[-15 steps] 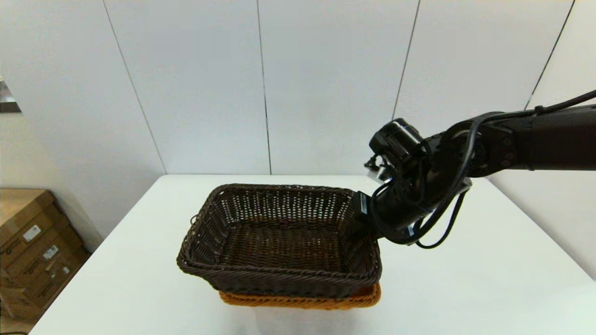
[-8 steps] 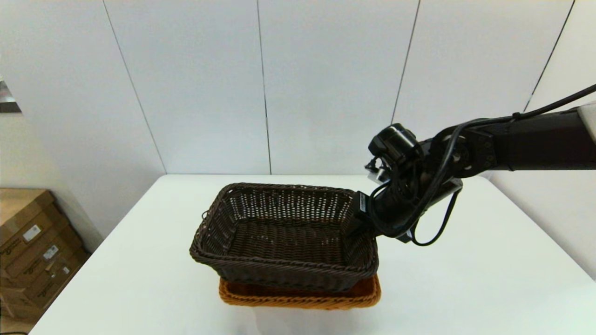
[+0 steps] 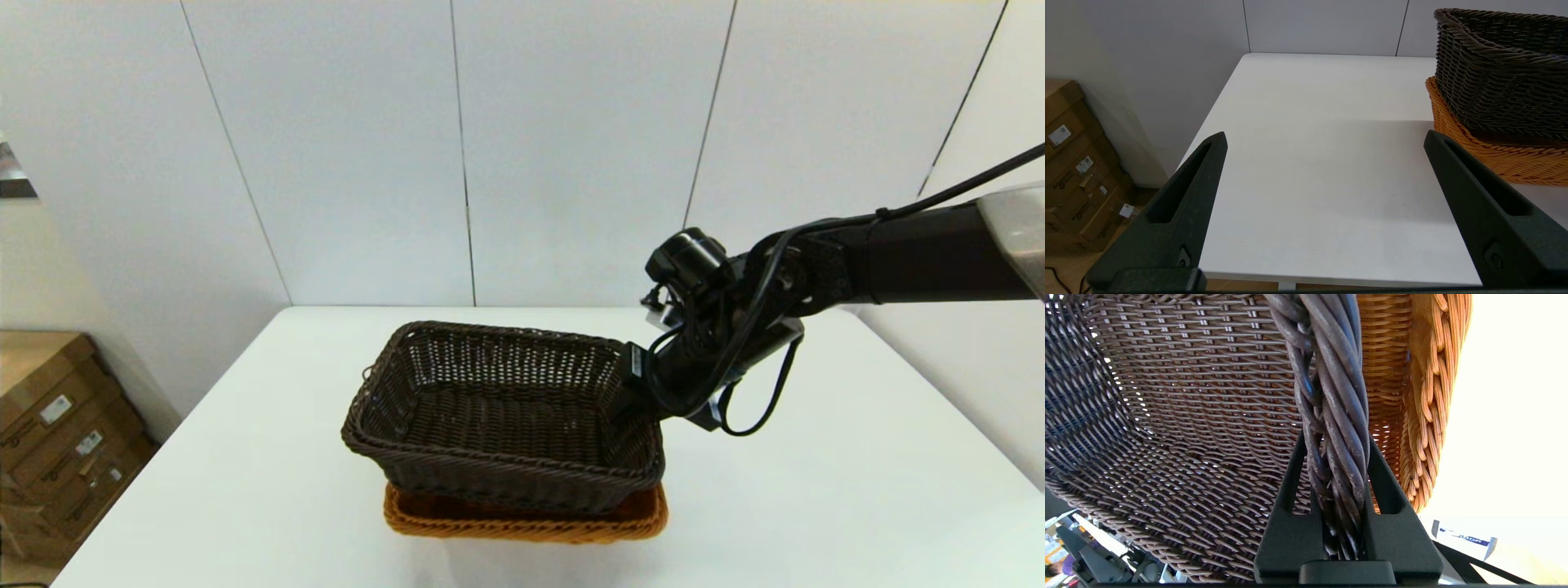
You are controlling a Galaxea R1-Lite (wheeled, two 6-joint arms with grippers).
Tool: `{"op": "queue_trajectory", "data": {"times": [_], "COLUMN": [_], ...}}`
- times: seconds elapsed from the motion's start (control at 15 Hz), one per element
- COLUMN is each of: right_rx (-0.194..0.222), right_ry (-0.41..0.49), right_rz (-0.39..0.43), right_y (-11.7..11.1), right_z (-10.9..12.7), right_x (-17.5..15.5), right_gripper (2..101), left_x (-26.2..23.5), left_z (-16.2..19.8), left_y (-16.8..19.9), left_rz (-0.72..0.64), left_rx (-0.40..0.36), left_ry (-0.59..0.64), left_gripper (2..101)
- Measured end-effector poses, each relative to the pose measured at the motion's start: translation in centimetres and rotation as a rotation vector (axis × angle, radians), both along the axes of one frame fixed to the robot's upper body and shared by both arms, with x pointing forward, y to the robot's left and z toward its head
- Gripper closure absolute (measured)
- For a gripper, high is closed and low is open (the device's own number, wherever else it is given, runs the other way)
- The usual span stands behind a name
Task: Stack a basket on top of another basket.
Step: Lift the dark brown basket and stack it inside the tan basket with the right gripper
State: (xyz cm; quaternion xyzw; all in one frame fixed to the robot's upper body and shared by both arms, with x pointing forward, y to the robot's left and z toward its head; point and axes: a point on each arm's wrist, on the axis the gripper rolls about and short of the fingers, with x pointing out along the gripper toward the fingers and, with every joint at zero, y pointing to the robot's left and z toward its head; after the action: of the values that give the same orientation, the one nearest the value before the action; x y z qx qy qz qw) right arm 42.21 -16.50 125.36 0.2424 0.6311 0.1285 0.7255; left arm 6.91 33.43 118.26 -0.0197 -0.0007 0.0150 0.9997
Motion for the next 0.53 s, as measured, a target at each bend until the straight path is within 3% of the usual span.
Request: {"op": "queue_trajectory", "data": {"times": [0.53], "right_rx": [0.011], "right_ry": [-0.041], "right_rz": [-0.031], "right_y": [-1.7], "right_z": [1.6], "right_x": [0.1], "right_gripper": [86.9], "left_x": [0.0], "left_z": [0.0], "left_y": [0.0], "left_rz": [0.000], "left_rx": [0.000], "left_ry": [0.000], "left_gripper": [5.4]}}
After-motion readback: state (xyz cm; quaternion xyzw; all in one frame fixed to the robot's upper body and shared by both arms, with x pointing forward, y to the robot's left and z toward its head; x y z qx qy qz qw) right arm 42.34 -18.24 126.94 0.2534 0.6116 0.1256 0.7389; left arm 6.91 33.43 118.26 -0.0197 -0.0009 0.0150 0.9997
